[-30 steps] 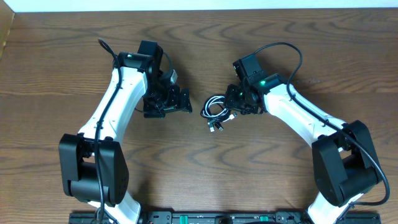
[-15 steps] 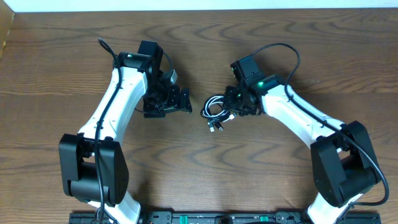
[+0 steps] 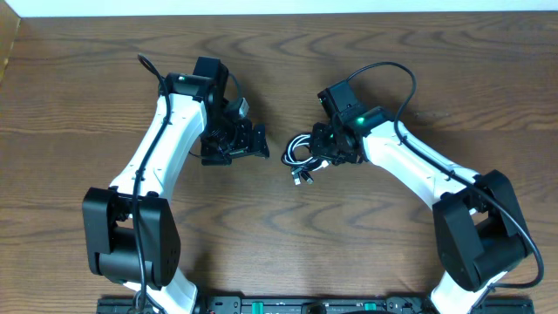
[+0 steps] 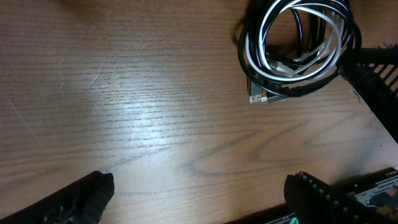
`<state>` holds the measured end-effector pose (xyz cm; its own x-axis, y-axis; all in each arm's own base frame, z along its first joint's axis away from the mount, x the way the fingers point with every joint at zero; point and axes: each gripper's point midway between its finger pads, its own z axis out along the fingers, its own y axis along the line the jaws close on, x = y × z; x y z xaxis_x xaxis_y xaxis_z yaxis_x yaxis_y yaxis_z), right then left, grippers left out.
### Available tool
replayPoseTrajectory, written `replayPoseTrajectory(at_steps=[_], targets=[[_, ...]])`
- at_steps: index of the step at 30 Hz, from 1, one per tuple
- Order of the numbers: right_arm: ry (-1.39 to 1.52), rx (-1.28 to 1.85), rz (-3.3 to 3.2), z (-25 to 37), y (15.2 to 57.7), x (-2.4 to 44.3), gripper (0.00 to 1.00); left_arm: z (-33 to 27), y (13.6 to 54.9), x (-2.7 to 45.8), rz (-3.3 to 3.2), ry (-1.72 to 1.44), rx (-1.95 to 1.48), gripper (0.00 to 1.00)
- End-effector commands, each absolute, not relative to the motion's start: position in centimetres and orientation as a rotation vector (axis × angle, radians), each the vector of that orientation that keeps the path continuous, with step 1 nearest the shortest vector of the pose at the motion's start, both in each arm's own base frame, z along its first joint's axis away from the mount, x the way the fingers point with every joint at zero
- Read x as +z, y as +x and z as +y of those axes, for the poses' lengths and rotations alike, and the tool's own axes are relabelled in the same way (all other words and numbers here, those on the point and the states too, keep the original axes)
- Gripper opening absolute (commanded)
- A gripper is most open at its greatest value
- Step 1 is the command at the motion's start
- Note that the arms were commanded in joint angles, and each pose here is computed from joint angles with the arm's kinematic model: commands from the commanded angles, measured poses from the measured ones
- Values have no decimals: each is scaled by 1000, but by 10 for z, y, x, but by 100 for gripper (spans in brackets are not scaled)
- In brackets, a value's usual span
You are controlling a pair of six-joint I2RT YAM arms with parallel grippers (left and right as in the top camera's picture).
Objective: Untangle cables
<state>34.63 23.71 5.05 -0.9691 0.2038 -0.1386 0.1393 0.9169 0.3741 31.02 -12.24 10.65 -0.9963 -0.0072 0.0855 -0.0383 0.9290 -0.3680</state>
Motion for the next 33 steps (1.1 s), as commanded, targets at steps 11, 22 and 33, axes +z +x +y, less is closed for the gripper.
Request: replayPoseTrajectory(at_steps=[11, 22, 33], targets=[[299, 528, 2921, 235, 347, 35, 7, -121, 307, 101, -2987, 48, 556, 93], [184, 765, 2691, 223, 369, 136, 1, -121, 305, 101, -2980, 50, 553, 93], [-39, 967, 2253, 227, 341, 293, 2, -121, 306, 101, -2984, 49, 555, 93]])
